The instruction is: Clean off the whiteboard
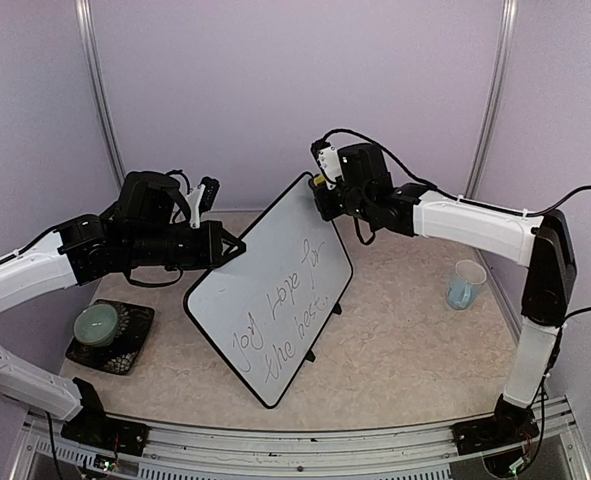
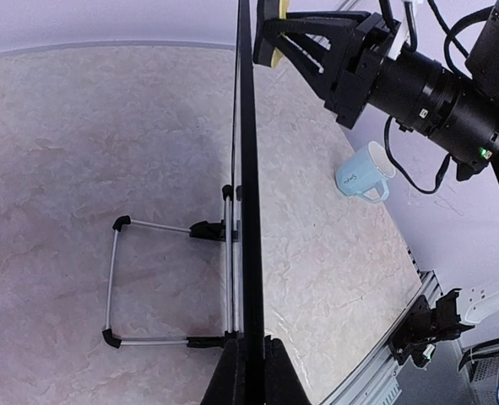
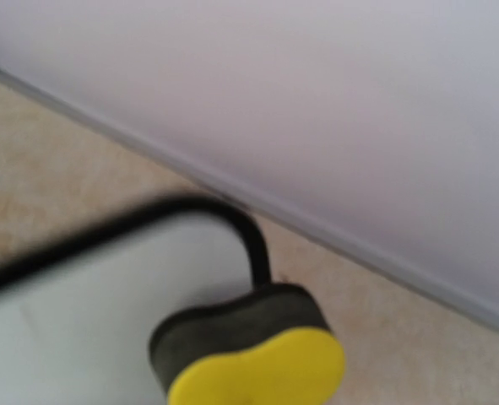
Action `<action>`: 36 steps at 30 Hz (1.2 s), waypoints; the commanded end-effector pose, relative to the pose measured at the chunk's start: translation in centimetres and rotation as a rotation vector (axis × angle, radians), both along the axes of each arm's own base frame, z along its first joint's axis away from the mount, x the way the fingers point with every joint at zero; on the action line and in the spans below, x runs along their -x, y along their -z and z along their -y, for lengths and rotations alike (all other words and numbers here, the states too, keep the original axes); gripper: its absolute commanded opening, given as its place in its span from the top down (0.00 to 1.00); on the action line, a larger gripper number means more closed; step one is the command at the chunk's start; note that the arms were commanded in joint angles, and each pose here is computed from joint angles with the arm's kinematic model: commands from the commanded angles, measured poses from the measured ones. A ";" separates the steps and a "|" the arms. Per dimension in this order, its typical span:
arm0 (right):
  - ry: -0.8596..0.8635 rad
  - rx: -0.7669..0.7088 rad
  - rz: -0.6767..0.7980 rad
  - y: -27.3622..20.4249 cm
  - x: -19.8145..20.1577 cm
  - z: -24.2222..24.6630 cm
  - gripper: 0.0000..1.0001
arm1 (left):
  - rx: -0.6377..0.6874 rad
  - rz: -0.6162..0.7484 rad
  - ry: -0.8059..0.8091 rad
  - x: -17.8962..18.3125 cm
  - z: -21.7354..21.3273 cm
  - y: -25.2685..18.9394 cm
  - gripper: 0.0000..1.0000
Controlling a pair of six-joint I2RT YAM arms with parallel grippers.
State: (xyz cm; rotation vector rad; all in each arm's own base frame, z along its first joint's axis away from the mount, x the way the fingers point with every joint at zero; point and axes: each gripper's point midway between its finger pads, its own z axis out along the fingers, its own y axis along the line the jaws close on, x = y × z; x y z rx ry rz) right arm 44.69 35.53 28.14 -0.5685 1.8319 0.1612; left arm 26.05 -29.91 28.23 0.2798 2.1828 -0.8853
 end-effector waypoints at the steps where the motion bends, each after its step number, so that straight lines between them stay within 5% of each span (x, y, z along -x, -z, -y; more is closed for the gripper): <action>1: 0.011 0.029 0.045 -0.4 -0.8 -0.9 1.00 | 0.054 0.026 0.076 1.4 1.0 -1.7 1.00; 36: -0.285 0.098 0.116 1.2 8.6 -9.3 1.00 | 0.056 0.024 0.081 1.4 1.3 -1.5 1.00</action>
